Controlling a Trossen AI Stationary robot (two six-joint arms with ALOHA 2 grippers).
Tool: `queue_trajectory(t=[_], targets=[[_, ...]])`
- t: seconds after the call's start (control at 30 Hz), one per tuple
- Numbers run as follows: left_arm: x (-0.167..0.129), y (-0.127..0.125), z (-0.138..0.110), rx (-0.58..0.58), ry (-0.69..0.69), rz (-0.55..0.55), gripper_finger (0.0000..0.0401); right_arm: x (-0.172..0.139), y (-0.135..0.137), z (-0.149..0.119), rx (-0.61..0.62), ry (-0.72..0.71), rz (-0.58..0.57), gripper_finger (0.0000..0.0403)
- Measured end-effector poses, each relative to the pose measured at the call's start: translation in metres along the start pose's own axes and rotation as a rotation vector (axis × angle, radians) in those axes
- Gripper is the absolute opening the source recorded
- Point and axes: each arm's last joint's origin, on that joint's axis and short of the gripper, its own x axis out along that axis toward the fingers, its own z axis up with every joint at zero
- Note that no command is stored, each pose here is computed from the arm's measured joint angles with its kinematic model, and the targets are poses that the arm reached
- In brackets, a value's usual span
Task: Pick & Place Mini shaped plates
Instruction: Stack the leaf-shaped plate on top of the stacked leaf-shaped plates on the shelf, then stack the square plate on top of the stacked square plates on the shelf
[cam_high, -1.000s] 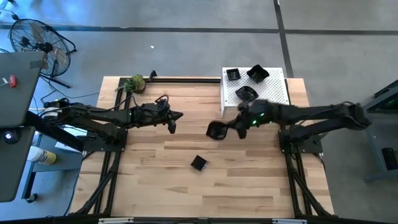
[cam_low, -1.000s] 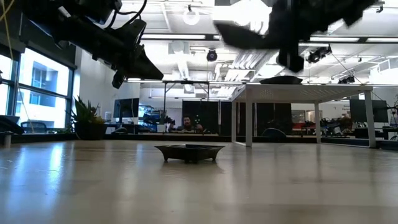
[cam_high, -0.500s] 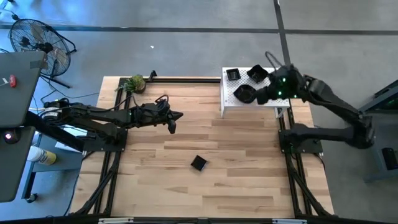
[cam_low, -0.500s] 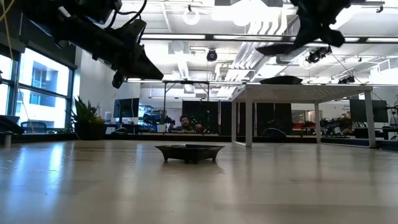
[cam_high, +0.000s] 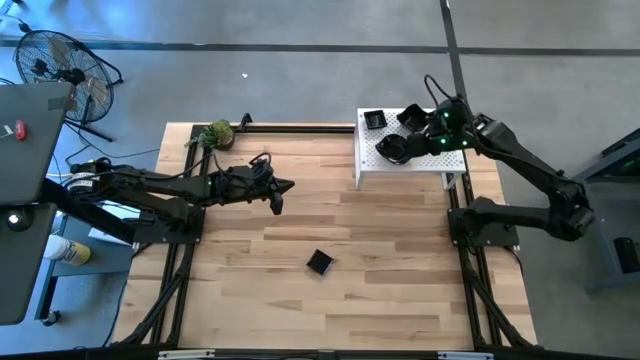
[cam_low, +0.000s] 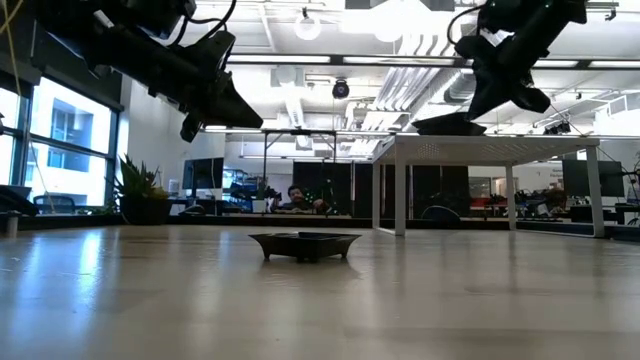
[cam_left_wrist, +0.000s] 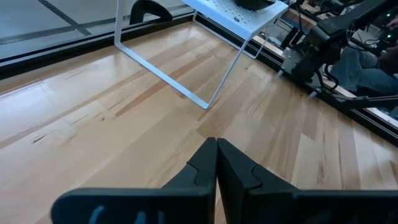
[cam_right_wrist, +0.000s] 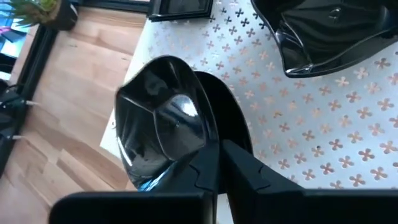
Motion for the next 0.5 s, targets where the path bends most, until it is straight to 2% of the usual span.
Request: queue_trajectory(t=[0.37, 0.5], targets=[[0.0, -0.001, 0.0, -0.002, 0.013, -0.026, 0.0003, -0.009, 0.001, -0.003, -0.033, -0.032, 0.005, 0.0099], [0.0, -0.001, -0.001, -0.001, 0.019, -0.036, 0.0003, -0.022, 0.007, -0.014, -0.097, -0.031, 0.049, 0.0107]])
